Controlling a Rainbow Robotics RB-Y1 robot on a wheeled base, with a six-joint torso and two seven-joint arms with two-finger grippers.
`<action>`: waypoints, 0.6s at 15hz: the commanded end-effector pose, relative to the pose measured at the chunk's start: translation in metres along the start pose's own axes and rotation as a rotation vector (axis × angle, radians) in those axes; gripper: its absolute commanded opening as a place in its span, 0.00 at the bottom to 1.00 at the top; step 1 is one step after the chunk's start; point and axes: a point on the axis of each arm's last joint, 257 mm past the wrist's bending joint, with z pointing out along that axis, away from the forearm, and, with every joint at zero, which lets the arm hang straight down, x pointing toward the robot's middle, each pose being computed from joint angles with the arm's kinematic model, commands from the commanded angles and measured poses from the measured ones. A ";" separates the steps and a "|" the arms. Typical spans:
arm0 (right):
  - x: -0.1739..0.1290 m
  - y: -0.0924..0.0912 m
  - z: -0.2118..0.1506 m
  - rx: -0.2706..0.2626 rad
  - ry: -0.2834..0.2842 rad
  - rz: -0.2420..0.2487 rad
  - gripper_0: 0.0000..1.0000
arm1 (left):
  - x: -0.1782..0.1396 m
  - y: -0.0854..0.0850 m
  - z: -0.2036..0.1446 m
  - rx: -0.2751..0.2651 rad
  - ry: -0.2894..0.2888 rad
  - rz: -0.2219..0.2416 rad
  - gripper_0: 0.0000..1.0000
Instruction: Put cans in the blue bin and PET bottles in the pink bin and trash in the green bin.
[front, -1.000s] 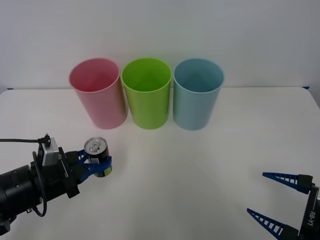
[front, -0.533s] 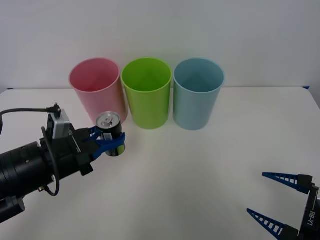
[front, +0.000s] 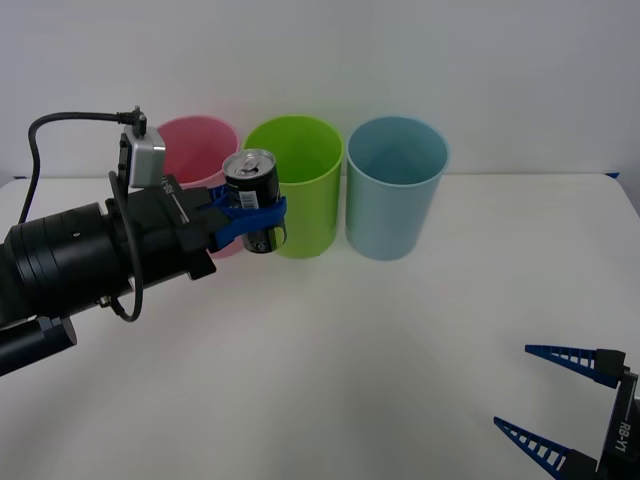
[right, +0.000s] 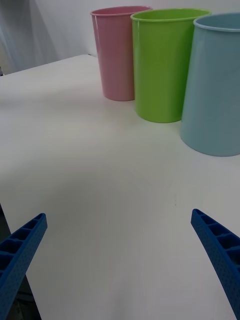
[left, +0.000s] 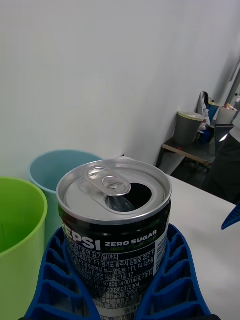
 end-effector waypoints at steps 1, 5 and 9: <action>0.000 0.000 0.000 0.000 0.000 0.000 1.00 | -0.017 0.015 0.017 -0.011 0.021 0.044 0.00; 0.000 0.000 0.000 0.000 0.000 0.000 1.00 | -0.025 0.037 0.049 -0.008 0.060 0.107 0.00; 0.000 0.000 0.000 0.000 0.000 0.000 1.00 | -0.034 0.043 0.081 0.012 0.057 0.074 0.00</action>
